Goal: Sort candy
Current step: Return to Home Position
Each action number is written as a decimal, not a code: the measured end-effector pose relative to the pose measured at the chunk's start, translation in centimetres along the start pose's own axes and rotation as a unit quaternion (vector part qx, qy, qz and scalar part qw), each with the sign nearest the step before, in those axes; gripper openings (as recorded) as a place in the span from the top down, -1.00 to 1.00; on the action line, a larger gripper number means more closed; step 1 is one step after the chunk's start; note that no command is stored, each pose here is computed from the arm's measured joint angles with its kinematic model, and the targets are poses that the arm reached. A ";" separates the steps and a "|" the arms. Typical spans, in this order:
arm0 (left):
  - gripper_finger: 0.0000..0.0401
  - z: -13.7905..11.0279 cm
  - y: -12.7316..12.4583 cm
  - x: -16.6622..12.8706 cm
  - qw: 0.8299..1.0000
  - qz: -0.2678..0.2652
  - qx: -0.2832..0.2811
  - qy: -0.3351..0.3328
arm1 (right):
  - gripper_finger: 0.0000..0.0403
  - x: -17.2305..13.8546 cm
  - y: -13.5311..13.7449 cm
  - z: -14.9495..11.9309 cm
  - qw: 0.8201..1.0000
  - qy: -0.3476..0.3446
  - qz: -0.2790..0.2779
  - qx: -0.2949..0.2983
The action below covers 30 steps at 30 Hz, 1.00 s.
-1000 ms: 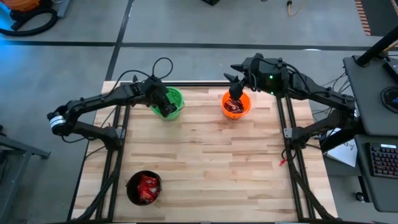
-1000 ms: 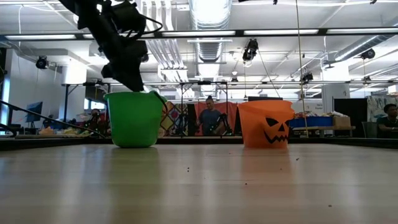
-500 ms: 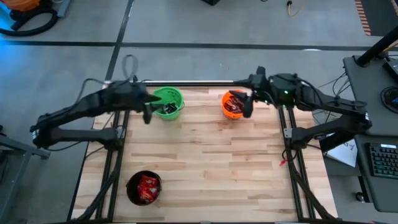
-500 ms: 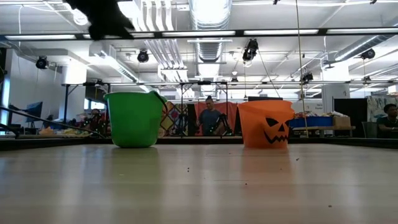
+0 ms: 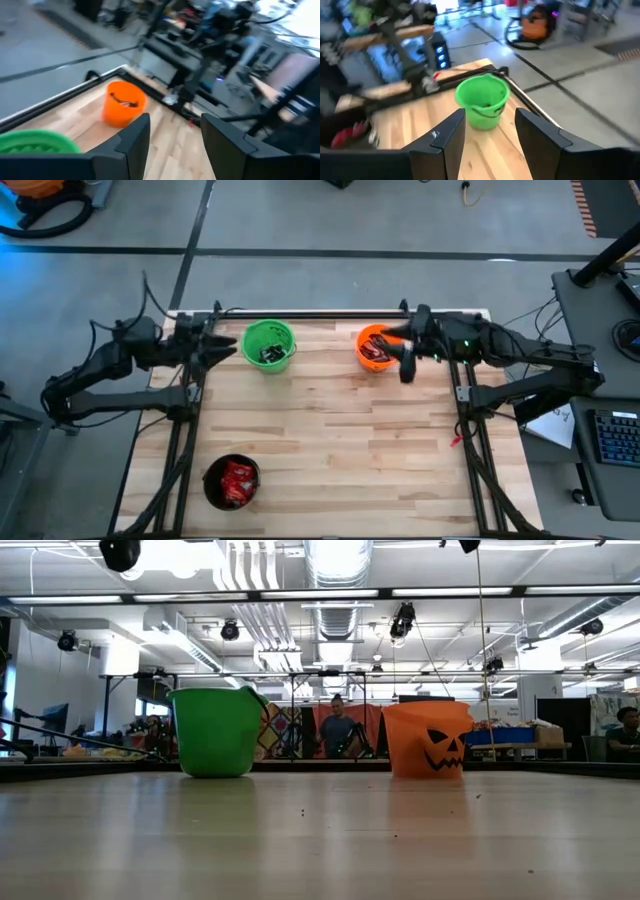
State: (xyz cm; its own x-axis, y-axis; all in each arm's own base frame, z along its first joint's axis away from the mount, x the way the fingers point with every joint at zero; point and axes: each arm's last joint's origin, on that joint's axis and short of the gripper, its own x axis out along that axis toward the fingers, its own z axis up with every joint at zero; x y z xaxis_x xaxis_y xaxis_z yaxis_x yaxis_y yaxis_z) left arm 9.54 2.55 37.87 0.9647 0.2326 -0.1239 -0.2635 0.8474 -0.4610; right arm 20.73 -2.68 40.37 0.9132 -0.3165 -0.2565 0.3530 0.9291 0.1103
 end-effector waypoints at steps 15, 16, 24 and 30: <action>0.20 -6.1 2.6 -3.7 0.978 -0.134 0.054 -0.151 | 0.17 -7.3 -1.8 -8.2 0.990 -0.108 0.062 -0.066; 0.20 -6.6 2.9 -3.9 0.977 -0.136 0.054 -0.155 | 0.17 -8.3 -2.3 -8.7 0.988 -0.127 0.064 -0.059; 0.20 -8.3 3.7 -4.3 0.972 -0.144 0.077 -0.171 | 0.17 -11.8 -4.4 -12.8 0.977 -0.200 0.071 -0.038; 0.20 -9.6 4.4 -3.2 0.967 -0.145 0.109 -0.179 | 0.17 -12.4 -5.2 -15.3 0.974 -0.213 0.071 -0.033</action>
State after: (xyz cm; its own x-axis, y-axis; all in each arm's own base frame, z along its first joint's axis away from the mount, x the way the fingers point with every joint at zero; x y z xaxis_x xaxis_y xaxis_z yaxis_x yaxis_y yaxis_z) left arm 5.34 0.98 27.81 0.9460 0.0875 0.3123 -0.0140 0.9731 -0.2300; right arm 4.42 -0.62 28.30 0.9584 -0.2216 0.1797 0.2160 0.9751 0.0506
